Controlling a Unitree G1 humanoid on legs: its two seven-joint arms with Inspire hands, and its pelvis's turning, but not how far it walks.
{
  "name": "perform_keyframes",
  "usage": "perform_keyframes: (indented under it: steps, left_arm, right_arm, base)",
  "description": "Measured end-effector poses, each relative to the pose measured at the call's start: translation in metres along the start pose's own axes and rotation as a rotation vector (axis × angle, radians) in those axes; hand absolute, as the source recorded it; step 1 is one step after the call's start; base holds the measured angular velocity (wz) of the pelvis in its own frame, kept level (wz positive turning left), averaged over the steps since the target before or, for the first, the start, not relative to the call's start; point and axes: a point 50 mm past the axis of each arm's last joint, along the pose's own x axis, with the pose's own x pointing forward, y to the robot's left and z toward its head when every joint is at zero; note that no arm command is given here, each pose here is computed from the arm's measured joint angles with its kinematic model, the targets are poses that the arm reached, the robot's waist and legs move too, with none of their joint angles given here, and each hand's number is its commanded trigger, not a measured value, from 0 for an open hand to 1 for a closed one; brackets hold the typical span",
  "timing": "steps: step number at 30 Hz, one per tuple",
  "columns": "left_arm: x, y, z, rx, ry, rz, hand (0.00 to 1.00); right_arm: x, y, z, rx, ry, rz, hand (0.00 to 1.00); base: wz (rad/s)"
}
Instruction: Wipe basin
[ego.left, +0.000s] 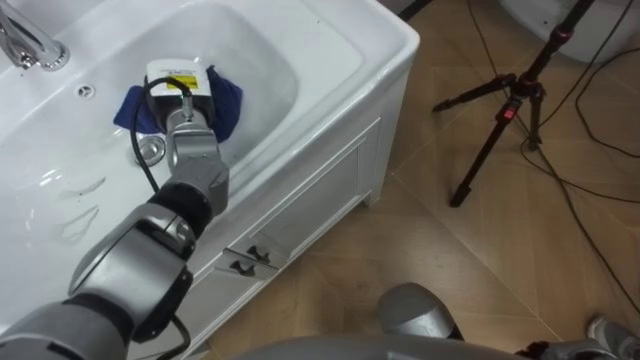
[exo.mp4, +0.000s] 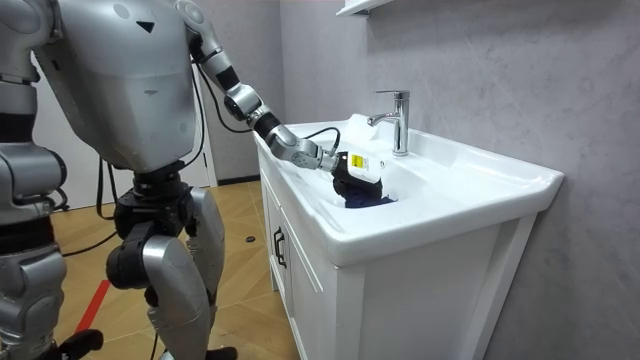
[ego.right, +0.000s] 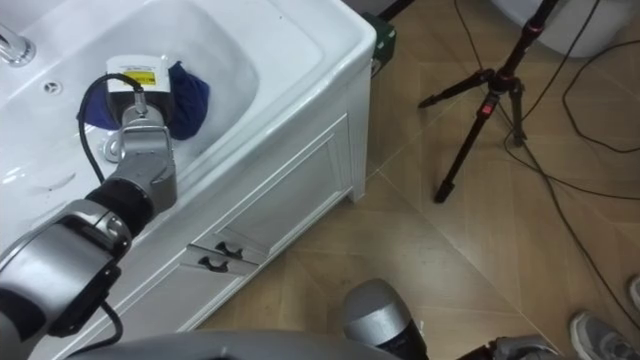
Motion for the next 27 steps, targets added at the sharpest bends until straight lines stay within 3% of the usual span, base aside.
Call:
perform_keyframes:
  steps: [14,27]
  left_arm:
    - [-0.002,0.002,0.008,-0.067,-0.025,0.026,1.0]
    - [-0.002,0.004,0.012,-0.219,-0.05,0.042,1.0]
  right_arm:
    - [0.001,0.003,-0.005,-0.056,0.0,0.0,0.0]
    - [0.002,0.011,-0.008,-0.057,0.0,0.012,0.0]
  base:
    - [0.0]
    - [0.0]
